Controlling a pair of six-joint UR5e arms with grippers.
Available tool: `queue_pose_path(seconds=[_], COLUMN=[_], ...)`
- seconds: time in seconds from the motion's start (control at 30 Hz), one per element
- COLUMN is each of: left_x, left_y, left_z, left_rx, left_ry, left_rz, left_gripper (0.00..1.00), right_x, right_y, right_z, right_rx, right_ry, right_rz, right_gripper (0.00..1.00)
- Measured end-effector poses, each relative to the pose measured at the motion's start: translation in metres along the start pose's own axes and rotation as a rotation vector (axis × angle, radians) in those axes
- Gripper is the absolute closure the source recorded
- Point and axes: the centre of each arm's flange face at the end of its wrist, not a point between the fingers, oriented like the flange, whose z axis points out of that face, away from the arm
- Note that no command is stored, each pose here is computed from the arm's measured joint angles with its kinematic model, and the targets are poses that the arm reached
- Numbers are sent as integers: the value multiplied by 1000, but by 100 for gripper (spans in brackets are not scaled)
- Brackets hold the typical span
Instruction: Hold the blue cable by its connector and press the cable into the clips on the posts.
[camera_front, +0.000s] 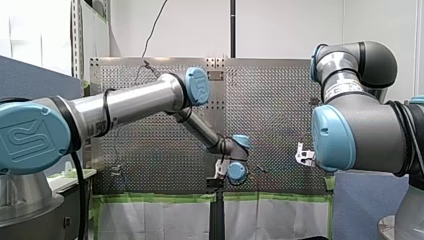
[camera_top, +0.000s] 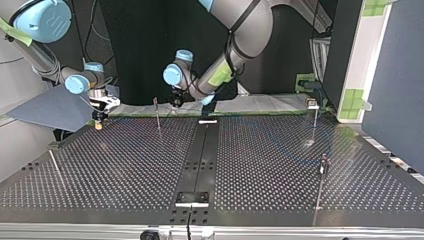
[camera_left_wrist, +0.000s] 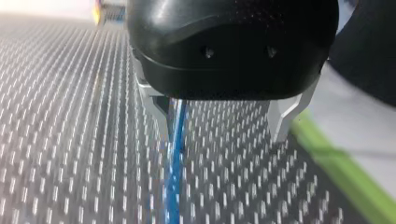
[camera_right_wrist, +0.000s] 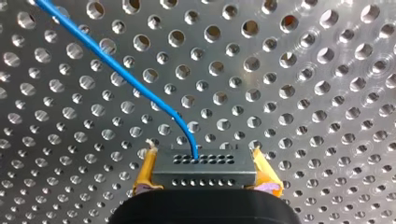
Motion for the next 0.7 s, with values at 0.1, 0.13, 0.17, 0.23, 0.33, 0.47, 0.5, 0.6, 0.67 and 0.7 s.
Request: queue_pose_path(seconds=[0.1,0.13,0.17,0.23,0.33,0.47,0.5,0.6,0.67,0.7], left_x=[-6,-8,-11,-14,-9,5,8,17,18,18], left_y=[-15,-19,-23,-29,-34,-37,-37,-40,-42,-43], left_z=[-17,-22,-28,-37,-49,-62,-64,-71,-73,-73], left_rx=[48,62,79,103,127,142,144,145,142,141], left_ry=[17,22,29,40,69,93,95,98,89,84], left_rz=[19,23,29,38,56,66,65,53,35,27], left_gripper=[0,0,0,0,0,0,0,0,0,0], right_x=[-1,-1,-1,-1,-1,-2,-2,-2,-2,-2], right_y=[-1,-1,-2,-2,-3,-6,-6,-8,-8,-8], right_z=[0,0,0,0,0,0,0,0,0,0], right_rx=[1,2,2,3,5,8,8,10,11,11], right_ry=[-1,-1,-1,-2,-2,-2,-3,-5,-7,-7], right_rz=[0,-1,-1,-1,-1,-2,-3,-3,-2,-2], right_gripper=[100,100,100,100,100,100,100,100,100,100])
